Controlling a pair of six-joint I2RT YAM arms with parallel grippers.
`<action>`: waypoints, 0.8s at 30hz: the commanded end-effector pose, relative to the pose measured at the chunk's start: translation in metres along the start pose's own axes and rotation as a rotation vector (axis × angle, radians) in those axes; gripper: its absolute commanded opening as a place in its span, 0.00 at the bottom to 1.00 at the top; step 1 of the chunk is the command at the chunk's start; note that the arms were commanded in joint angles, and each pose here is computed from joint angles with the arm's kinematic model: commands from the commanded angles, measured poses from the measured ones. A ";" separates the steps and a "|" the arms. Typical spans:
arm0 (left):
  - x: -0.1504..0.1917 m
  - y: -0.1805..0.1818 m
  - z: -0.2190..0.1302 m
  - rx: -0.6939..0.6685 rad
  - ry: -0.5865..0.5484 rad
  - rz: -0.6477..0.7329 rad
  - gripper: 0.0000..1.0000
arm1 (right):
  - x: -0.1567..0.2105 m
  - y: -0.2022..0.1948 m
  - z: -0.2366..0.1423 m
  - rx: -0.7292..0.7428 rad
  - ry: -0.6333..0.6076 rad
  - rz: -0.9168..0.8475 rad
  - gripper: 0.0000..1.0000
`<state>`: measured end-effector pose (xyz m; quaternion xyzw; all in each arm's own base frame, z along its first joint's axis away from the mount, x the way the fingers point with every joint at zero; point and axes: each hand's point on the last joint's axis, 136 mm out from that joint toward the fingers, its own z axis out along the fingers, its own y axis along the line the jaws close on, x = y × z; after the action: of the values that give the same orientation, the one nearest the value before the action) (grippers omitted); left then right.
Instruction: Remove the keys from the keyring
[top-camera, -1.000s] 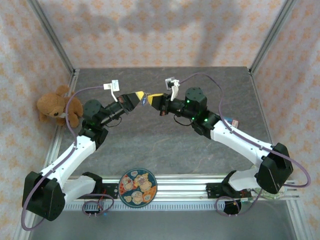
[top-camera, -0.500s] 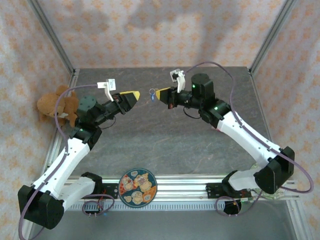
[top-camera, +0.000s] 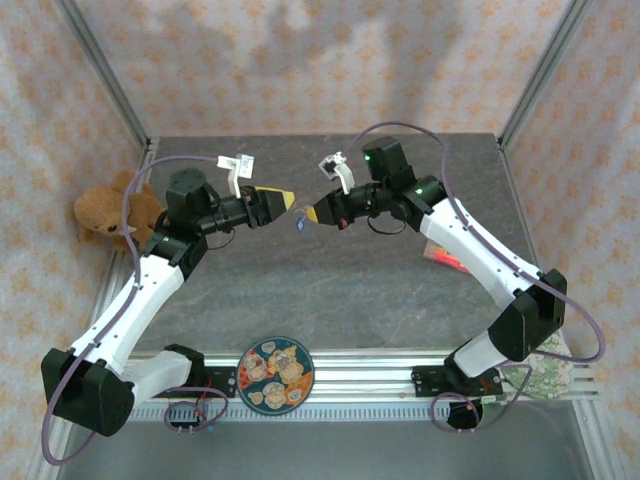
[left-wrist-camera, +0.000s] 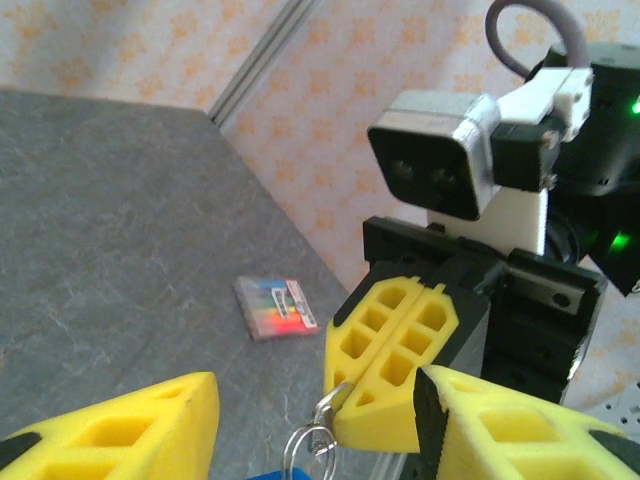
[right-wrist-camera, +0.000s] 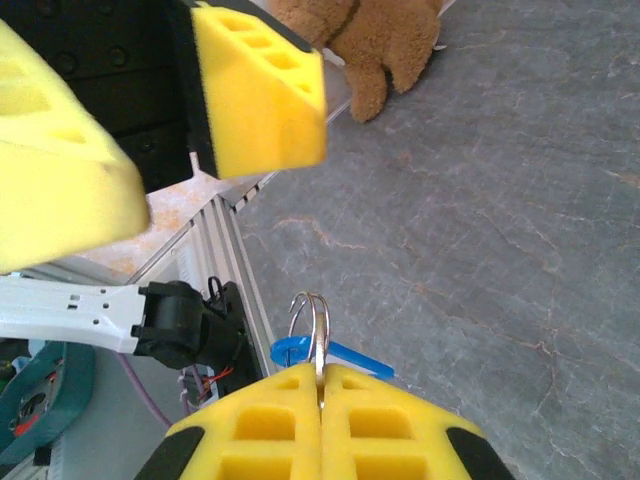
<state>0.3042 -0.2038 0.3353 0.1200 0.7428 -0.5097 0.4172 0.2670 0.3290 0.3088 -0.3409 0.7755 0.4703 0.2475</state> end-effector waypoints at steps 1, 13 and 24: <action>0.000 -0.015 -0.002 0.060 0.032 0.034 0.54 | -0.012 0.014 -0.009 -0.044 -0.020 -0.053 0.00; 0.018 -0.022 0.005 0.105 0.088 0.026 0.54 | -0.015 0.019 -0.009 -0.069 -0.028 -0.047 0.00; 0.023 -0.020 0.007 0.113 0.101 0.012 0.50 | -0.017 0.021 -0.011 -0.076 -0.030 -0.053 0.00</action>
<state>0.2862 -0.2195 0.3315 0.1598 0.7370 -0.5329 0.3838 0.2618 0.3300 0.3190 -0.3505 0.7623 0.4867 0.2434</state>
